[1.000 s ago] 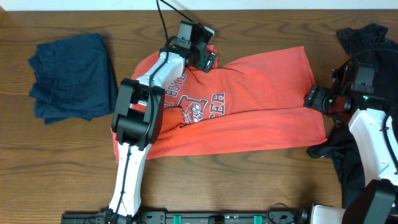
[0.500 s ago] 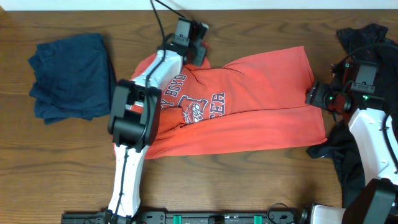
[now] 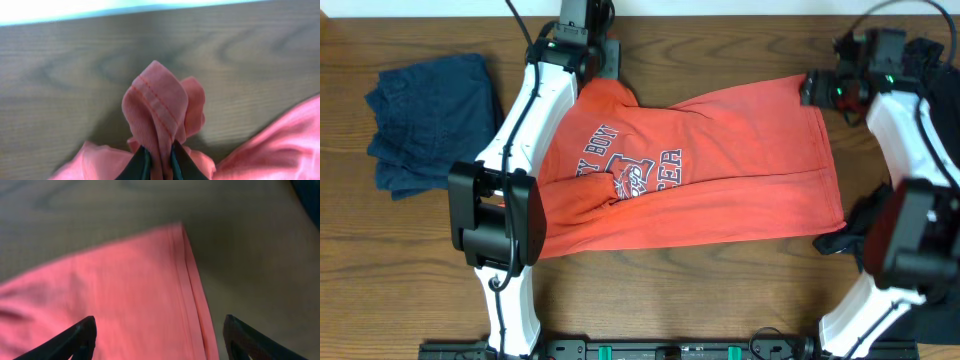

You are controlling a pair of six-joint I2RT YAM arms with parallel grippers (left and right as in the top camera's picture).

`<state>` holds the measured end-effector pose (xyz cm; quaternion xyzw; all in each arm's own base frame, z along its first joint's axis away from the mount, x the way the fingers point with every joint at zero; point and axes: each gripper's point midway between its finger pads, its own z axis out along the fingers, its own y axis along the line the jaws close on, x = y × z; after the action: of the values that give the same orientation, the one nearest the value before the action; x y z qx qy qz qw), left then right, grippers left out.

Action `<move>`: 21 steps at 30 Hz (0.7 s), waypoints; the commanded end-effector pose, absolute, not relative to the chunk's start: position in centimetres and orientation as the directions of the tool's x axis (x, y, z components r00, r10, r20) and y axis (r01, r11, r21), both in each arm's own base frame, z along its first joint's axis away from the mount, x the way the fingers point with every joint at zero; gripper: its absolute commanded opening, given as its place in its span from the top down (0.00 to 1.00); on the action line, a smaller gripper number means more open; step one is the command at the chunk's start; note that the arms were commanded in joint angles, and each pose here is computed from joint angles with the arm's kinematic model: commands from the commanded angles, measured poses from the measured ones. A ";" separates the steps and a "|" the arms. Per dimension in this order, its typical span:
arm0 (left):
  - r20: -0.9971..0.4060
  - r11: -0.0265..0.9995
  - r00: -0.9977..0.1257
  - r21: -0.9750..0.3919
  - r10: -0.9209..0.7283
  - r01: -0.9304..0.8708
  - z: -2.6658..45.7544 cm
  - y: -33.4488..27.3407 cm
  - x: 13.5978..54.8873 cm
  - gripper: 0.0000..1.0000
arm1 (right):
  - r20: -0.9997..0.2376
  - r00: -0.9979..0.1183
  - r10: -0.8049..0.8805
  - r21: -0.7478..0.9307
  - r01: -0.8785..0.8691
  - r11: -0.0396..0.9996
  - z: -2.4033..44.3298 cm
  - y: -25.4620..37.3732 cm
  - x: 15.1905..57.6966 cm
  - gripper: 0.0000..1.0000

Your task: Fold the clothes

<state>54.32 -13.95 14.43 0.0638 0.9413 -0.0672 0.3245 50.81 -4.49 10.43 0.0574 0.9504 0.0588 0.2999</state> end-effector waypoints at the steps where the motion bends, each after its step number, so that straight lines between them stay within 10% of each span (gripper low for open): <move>1: -0.572 0.987 -0.818 -0.080 0.071 0.141 13.1 -13.6 53.5 0.87 | -0.570 -0.815 0.104 0.130 0.036 0.991 8.6 -4.0 53.9 0.20; 17: -0.468 0.989 -0.880 -0.066 0.086 0.132 11.5 -13.0 51.0 0.89 | -0.631 -0.768 0.113 0.140 0.030 0.990 0.8 -3.7 59.2 0.28; 21: -0.467 0.989 -0.880 -0.066 0.086 0.132 11.5 -13.0 51.0 0.89 | -0.621 -0.776 0.107 0.132 0.030 0.991 -0.1 -3.4 59.1 0.53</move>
<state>50.93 -13.27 11.64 0.0633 0.9672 -0.0530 0.2402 58.94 -4.42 0.72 0.0387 0.9383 0.0545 0.3394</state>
